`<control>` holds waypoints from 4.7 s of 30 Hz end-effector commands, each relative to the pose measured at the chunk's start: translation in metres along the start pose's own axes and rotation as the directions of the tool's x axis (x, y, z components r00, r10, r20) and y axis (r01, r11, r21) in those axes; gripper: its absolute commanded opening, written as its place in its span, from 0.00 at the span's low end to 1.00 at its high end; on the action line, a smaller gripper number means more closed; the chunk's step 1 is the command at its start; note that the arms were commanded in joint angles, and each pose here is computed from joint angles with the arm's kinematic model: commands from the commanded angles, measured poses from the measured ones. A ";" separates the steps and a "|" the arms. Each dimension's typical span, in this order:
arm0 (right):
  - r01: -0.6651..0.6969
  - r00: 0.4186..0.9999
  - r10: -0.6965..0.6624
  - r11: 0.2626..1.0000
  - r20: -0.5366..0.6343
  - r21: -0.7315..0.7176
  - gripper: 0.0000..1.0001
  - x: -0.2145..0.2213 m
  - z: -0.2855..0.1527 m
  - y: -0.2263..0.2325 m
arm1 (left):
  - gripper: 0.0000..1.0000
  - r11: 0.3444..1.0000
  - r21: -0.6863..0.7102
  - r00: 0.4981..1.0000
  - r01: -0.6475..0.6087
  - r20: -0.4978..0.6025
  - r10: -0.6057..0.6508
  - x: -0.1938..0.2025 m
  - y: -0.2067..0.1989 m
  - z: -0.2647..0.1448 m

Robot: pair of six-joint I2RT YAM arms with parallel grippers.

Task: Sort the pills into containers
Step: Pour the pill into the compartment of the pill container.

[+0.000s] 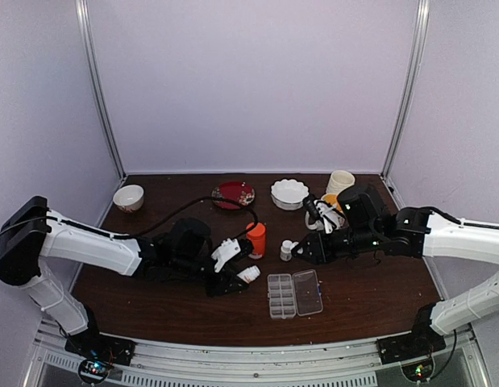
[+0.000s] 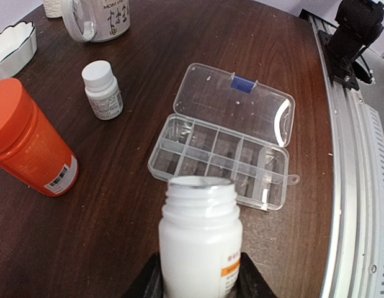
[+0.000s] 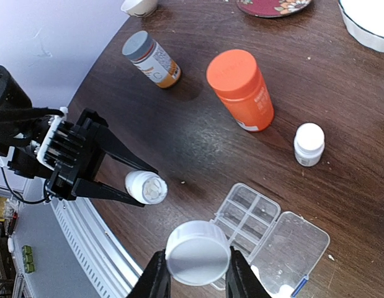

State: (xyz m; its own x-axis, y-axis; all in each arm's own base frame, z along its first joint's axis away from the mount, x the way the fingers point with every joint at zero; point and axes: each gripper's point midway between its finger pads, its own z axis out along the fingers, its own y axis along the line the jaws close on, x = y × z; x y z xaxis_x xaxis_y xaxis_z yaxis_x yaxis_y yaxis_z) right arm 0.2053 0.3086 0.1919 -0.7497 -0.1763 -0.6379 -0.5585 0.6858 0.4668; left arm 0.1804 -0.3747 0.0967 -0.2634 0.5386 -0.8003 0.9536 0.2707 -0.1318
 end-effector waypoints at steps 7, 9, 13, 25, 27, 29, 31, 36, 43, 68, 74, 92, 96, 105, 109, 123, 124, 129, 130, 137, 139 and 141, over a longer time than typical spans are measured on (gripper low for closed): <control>-0.064 0.996 0.060 0.995 0.059 0.081 0.17 0.012 0.001 -0.038 | 0.17 0.994 -0.046 0.994 -0.095 -0.057 0.092 -0.015 0.014 0.034; -0.078 0.996 0.073 0.993 0.060 0.093 0.17 0.017 0.002 -0.043 | 0.16 0.995 -0.047 0.992 -0.088 -0.092 0.084 -0.012 0.017 0.041; -0.103 0.993 0.095 0.988 0.074 0.114 0.17 0.022 0.003 -0.054 | 0.16 0.995 -0.045 0.985 -0.086 -0.152 0.079 -0.008 0.019 0.050; -0.138 0.987 0.125 0.982 0.104 0.133 0.16 0.026 -0.004 -0.070 | 0.16 0.992 -0.065 0.956 -0.112 -0.278 0.090 -0.002 0.025 0.068; -0.140 0.987 0.127 0.981 0.101 0.133 0.16 0.027 -0.003 -0.072 | 0.16 0.992 -0.059 0.949 -0.111 -0.304 0.088 0.001 0.025 0.071; -0.144 0.986 0.131 0.980 0.101 0.134 0.16 0.027 -0.003 -0.073 | 0.16 0.991 -0.070 0.937 -0.111 -0.340 0.081 0.004 0.027 0.071; -0.146 0.986 0.133 0.980 0.102 0.134 0.15 0.028 -0.003 -0.073 | 0.16 0.990 -0.084 0.925 -0.118 -0.373 0.079 0.007 0.029 0.071; -0.154 0.985 0.141 0.980 0.100 0.128 0.15 0.030 -0.001 -0.075 | 0.16 0.987 -0.093 0.907 -0.129 -0.414 0.079 0.011 0.029 0.069; -0.156 0.985 0.146 0.980 0.089 0.122 0.15 0.032 0.003 -0.076 | 0.16 0.987 -0.084 0.904 -0.137 -0.419 0.090 0.006 0.024 0.065; -0.168 0.985 0.160 0.979 0.069 0.119 0.14 0.039 0.008 -0.080 | 0.14 0.989 -0.053 0.920 -0.138 -0.377 0.108 -0.009 0.018 0.066; -0.175 0.983 0.167 0.977 0.071 0.122 0.14 0.042 0.008 -0.082 | 0.14 0.988 -0.065 0.907 -0.143 -0.407 0.104 0.001 0.023 0.071; -0.182 0.982 0.173 0.975 0.078 0.125 0.14 0.043 0.005 -0.085 | 0.12 0.985 -0.066 0.880 -0.157 -0.462 0.109 0.001 0.022 0.067; -0.183 0.982 0.174 0.975 0.079 0.128 0.14 0.044 0.004 -0.087 | 0.13 0.979 -0.092 0.889 -0.182 -0.442 0.124 -0.010 0.022 0.060; -0.186 0.981 0.177 0.974 0.081 0.127 0.14 0.043 0.004 -0.087 | 0.12 0.977 -0.095 0.879 -0.189 -0.460 0.125 -0.006 0.025 0.067; -0.183 0.982 0.174 0.975 0.075 0.128 0.14 0.043 0.003 -0.087 | 0.11 0.978 -0.089 0.854 -0.187 -0.507 0.117 -0.002 0.026 0.068; -0.185 0.981 0.176 0.974 0.079 0.130 0.14 0.042 0.002 -0.088 | 0.10 0.981 -0.080 0.854 -0.176 -0.509 0.112 -0.002 0.023 0.068; -0.185 0.981 0.176 0.974 0.078 0.131 0.14 0.043 0.001 -0.088 | 0.10 0.982 -0.080 0.867 -0.173 -0.485 0.114 -0.009 0.021 0.066; -0.187 0.981 0.178 0.974 0.081 0.130 0.14 0.042 0.002 -0.089 | 0.10 0.980 -0.082 0.845 -0.181 -0.523 0.112 0.000 0.025 0.069; -0.187 0.981 0.178 0.974 0.078 0.131 0.14 0.043 0.002 -0.089 | 0.10 0.982 -0.072 0.846 -0.174 -0.522 0.112 -0.003 0.021 0.069; -0.193 0.980 0.184 0.973 0.078 0.130 0.14 0.045 0.003 -0.091 | 0.10 0.983 -0.073 0.830 -0.171 -0.548 0.104 0.005 0.023 0.072; -0.192 0.980 0.183 0.973 0.080 0.131 0.13 0.044 0.002 -0.091 | 0.10 0.983 -0.075 0.852 -0.169 -0.512 0.108 -0.007 0.020 0.067; -0.192 0.980 0.182 0.972 0.085 0.133 0.13 0.045 0.001 -0.092 | 0.11 0.982 -0.082 0.868 -0.171 -0.485 0.110 -0.011 0.019 0.066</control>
State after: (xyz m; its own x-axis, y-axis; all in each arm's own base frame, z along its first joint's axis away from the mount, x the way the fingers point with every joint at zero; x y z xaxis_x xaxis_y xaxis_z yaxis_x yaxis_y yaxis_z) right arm 0.2229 0.2418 0.1173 -0.8142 -0.0027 -0.5806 -0.3521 0.7974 0.4900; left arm 0.2115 -0.4183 0.0476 -0.2070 0.9071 -0.3664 0.9694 0.2408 0.0485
